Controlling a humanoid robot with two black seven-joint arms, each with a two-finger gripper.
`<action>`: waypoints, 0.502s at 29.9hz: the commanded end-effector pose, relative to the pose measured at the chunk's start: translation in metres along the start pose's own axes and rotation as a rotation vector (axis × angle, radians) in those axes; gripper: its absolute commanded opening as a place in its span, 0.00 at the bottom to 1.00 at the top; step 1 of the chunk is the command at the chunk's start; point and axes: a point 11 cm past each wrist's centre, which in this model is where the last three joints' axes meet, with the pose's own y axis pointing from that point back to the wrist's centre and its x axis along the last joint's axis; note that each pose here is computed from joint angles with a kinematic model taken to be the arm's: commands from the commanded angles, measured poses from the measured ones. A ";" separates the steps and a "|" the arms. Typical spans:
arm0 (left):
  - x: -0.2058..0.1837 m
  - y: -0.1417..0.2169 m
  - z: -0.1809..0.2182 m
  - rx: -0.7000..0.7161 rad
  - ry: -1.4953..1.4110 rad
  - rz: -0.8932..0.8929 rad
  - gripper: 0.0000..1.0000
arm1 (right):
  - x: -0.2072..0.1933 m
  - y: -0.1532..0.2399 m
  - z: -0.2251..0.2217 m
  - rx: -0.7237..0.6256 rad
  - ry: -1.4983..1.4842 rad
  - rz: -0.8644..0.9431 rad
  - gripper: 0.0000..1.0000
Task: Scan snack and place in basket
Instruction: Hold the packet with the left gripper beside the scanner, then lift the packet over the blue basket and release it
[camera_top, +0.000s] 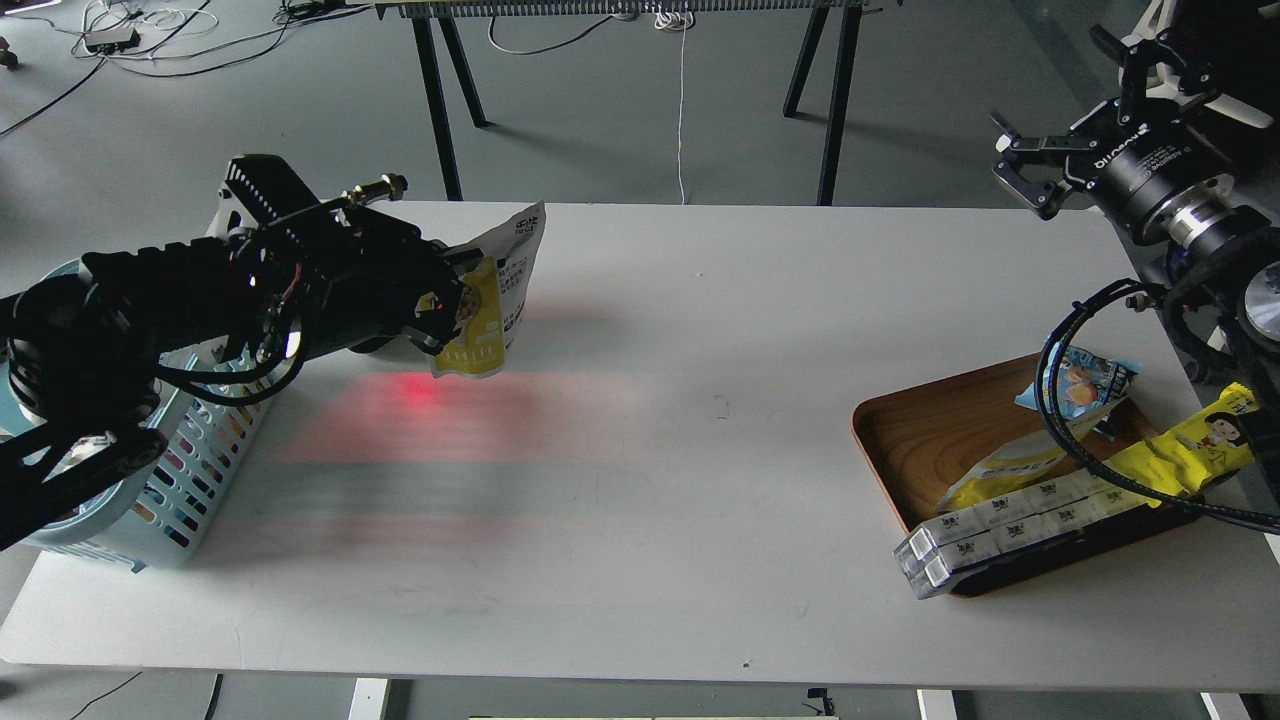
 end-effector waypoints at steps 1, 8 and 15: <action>-0.004 0.001 -0.002 0.005 -0.001 -0.032 0.00 | 0.000 0.000 0.000 0.000 0.000 0.000 0.97; 0.003 -0.001 0.001 0.000 0.001 0.031 0.00 | -0.002 -0.001 0.000 0.000 0.002 -0.004 0.97; 0.013 -0.001 -0.004 0.065 0.010 0.135 0.00 | -0.001 -0.001 0.002 -0.009 0.007 -0.002 0.97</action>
